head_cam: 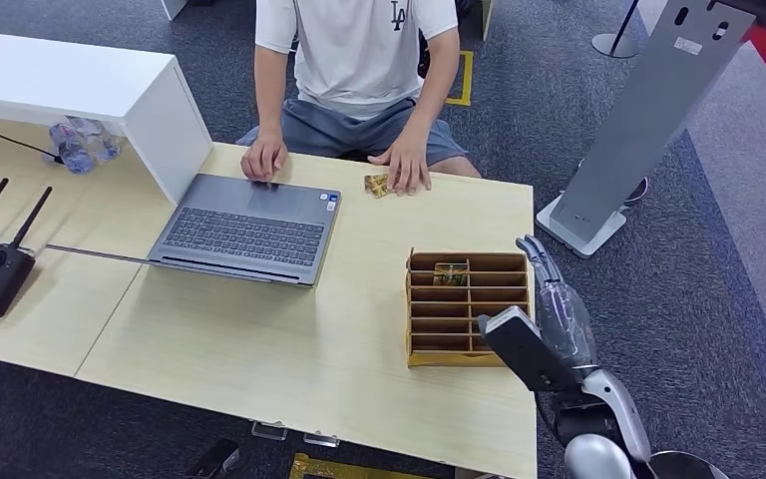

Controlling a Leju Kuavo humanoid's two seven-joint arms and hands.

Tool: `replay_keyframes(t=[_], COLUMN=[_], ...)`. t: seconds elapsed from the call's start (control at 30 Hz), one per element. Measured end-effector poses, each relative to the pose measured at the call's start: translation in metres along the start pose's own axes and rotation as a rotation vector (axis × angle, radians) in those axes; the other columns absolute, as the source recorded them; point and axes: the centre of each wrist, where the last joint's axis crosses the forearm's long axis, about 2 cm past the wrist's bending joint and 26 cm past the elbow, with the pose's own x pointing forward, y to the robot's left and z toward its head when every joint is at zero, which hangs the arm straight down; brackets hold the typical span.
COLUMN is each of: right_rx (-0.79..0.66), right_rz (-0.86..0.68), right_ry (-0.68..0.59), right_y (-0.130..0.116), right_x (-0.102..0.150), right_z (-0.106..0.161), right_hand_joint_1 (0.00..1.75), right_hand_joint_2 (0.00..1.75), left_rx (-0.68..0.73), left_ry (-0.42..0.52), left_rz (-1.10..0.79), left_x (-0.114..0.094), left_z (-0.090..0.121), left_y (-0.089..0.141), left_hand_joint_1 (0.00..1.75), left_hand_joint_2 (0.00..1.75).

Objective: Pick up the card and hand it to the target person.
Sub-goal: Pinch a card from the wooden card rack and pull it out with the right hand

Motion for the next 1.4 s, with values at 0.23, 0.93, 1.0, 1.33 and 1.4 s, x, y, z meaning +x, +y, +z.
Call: replay_keyframes(t=[0.23,0.93,1.0,1.33,1.4], right_rx=[0.014,0.122,0.134,0.173,0.166], right_rz=[0.149,0.431,0.452,0.507,0.521], right_ry=[-0.075,-0.019,-0.001,0.093,0.122], right_y=[0.006,0.048,0.051,0.061,0.061], right_x=[0.036,0.061,0.059,0.044,0.042], right_z=[-0.022,-0.082,-0.085,-0.093,-0.094], right_hand_joint_1=[0.91,0.62,0.61,0.62,0.61], right_hand_joint_2=[1.75,1.75,1.75,1.75,1.75], left_rx=[-0.003,-0.005,-0.005,-0.005,-0.004], left_ry=[-0.004,0.012,0.012,0.015,0.018], left_rz=[0.001,0.009,0.010,0.014,0.017], left_x=[0.000,0.001,0.001,0.000,0.000], left_z=[0.000,0.000,0.000,0.000,0.000], left_y=[-0.002,-0.002,-0.002,-0.002,-0.002], left_hand_joint_1=[0.00,0.00,0.00,0.00,0.00], left_hand_joint_2=[0.00,0.00,0.00,0.00,0.00])
